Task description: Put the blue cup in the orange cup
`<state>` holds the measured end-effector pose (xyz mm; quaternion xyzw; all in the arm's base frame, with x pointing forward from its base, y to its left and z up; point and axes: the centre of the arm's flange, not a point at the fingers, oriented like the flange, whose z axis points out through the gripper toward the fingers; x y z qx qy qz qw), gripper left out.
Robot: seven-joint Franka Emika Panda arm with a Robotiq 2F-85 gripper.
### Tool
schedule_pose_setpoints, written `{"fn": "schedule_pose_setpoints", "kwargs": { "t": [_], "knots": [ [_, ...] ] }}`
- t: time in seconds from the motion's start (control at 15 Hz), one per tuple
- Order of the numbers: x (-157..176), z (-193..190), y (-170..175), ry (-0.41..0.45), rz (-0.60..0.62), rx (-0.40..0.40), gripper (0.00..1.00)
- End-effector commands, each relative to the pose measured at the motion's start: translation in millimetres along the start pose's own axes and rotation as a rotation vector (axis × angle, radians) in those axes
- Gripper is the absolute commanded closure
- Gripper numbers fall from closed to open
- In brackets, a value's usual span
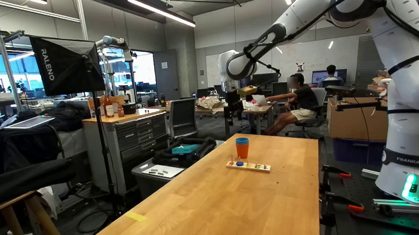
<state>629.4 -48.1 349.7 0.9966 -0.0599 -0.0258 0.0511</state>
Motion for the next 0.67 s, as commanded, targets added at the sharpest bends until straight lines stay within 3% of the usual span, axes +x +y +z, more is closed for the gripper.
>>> {"fn": "schedule_pose_setpoints", "kwargs": {
  "t": [0.0, 0.33, 0.6],
  "knots": [
    [-23, -47, 5, -0.032, -0.053, 0.050, 0.00],
    [-37, -81, 12, -0.042, -0.090, 0.062, 0.00],
    [-33, -72, 11, -0.054, -0.077, 0.032, 0.00]
  ]
}}
